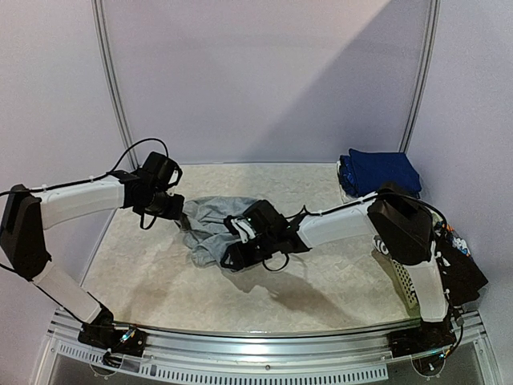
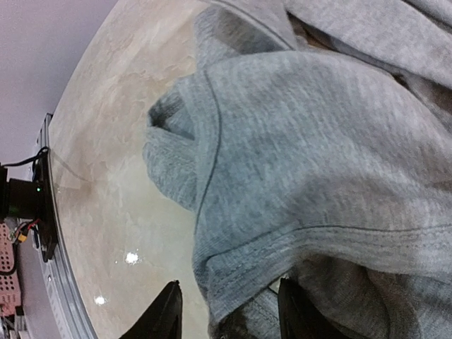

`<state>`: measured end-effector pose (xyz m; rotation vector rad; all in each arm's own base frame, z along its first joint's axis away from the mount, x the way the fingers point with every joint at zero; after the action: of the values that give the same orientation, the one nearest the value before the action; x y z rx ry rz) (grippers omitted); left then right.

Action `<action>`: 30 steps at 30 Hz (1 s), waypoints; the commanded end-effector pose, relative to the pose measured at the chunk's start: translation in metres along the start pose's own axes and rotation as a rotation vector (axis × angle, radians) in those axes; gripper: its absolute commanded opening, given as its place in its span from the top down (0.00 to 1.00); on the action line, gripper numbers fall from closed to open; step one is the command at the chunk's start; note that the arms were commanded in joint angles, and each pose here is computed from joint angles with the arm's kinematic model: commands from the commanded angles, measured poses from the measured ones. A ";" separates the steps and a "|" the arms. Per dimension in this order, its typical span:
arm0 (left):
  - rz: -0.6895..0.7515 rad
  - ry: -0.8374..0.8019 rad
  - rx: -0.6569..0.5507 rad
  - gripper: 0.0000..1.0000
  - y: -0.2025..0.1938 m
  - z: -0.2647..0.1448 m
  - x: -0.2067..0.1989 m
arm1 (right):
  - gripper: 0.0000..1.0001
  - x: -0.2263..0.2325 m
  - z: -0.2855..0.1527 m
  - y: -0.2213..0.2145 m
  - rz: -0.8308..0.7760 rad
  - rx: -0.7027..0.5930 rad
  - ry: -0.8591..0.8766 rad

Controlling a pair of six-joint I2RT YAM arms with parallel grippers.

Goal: Fold and stack the mixed laundry pile
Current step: Adjust the crumpled tank top at the center of the board.

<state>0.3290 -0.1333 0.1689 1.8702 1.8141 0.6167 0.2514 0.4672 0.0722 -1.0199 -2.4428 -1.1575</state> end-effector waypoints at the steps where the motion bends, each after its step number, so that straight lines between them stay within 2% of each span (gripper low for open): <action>1: -0.027 -0.021 -0.024 1.00 0.004 0.000 0.001 | 0.61 0.009 0.010 0.000 -0.002 0.013 0.036; 6: -0.041 -0.002 -0.044 1.00 0.006 -0.001 0.006 | 0.97 0.010 0.015 0.001 -0.005 -0.003 0.061; 7: -0.046 0.000 -0.053 1.00 0.007 -0.003 0.007 | 1.00 0.010 0.014 -0.001 -0.001 0.002 0.060; 11: -0.065 0.015 -0.086 1.00 0.011 -0.017 0.015 | 1.00 0.007 -0.022 -0.001 -0.027 0.018 -0.059; 15: -0.081 0.026 -0.129 1.00 0.016 -0.041 0.023 | 1.00 0.010 -0.121 0.014 -0.098 -0.036 -0.209; 17: -0.090 0.038 -0.153 1.00 0.018 -0.056 0.028 | 1.00 0.002 -0.164 0.008 -0.103 -0.043 -0.303; 22: -0.127 0.078 -0.220 1.00 0.016 -0.095 0.046 | 1.00 -0.020 -0.255 -0.020 -0.023 -0.109 -0.488; 30: -0.210 0.169 -0.324 1.00 0.003 -0.130 0.074 | 1.00 -0.061 -0.338 -0.082 0.192 -0.186 -0.790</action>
<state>0.2679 -0.0763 0.2842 1.4733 1.7619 0.8663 0.2282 0.1969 0.2419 -1.7096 -2.6829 -1.3392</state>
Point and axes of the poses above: each gripper's point midway between its finger pads, its own z axis out along the fingers, its own x axis along the line the jaws close on, y = z × x, the point moved 6 cm from there along -z, back along the fingers, and after that the axes turned 8 degrees about -z, right-handed, at the moved point
